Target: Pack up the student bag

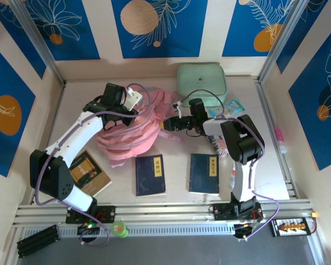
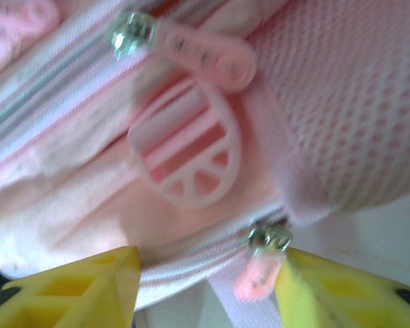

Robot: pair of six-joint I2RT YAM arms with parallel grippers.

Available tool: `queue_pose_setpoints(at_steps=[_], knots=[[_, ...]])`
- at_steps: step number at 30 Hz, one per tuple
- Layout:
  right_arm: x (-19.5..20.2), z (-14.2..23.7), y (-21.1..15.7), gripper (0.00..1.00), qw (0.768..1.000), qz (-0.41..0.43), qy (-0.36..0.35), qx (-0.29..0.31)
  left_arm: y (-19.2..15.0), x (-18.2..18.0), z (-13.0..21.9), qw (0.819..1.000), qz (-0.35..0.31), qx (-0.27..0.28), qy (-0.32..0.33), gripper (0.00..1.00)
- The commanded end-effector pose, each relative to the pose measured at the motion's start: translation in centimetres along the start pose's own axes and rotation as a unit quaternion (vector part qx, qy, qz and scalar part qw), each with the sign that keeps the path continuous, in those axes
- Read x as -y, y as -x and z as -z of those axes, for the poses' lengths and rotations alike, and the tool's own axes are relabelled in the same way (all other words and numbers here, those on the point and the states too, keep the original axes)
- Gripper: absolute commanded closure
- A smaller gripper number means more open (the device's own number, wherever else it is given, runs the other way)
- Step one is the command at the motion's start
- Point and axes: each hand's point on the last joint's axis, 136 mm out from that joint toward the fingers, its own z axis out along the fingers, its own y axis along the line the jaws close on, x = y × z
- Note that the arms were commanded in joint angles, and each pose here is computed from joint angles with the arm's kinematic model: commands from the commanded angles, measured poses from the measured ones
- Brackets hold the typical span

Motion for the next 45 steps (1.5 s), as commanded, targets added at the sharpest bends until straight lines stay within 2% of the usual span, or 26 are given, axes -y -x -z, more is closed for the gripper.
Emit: queue_pose_setpoints(at_steps=[1, 5, 15, 23, 32, 34, 37, 45], knots=[[-1.6, 0.6, 0.8, 0.56, 0.999, 0.02, 0.028, 0.009, 3.7, -1.1, 2.6, 0.996, -0.007, 0.086, 0.02, 1.0], [-1.5, 0.6, 0.9, 0.63, 0.999, 0.025, 0.02, 0.012, 3.6, -0.9, 2.5, 0.996, -0.007, 0.087, 0.016, 1.0], [0.7, 0.3, 1.8, 0.63, 0.999, 0.008, -0.037, 0.019, 3.9, -0.2, 3.1, 0.995, -0.015, 0.101, -0.005, 1.0], [1.7, -0.1, 1.8, 0.72, 0.998, 0.01, -0.054, 0.022, 4.1, 0.2, 3.1, 0.994, -0.016, 0.106, -0.015, 1.0], [2.7, -0.4, 1.2, 0.72, 0.997, 0.019, -0.078, 0.013, 4.0, 0.2, 3.5, 0.994, -0.02, 0.106, -0.015, 1.0], [2.4, -0.6, 0.9, 0.76, 0.997, 0.028, -0.073, 0.006, 4.0, 0.2, 3.5, 0.994, -0.022, 0.105, -0.015, 1.0], [2.1, -0.9, 0.7, 0.75, 0.996, 0.045, -0.071, 0.0, 4.0, 0.3, 3.8, 0.994, -0.024, 0.108, -0.016, 1.0], [2.4, -1.3, 1.1, 0.65, 0.991, 0.077, -0.111, -0.009, 3.8, 0.6, 4.4, 0.993, -0.031, 0.114, -0.027, 1.0]])
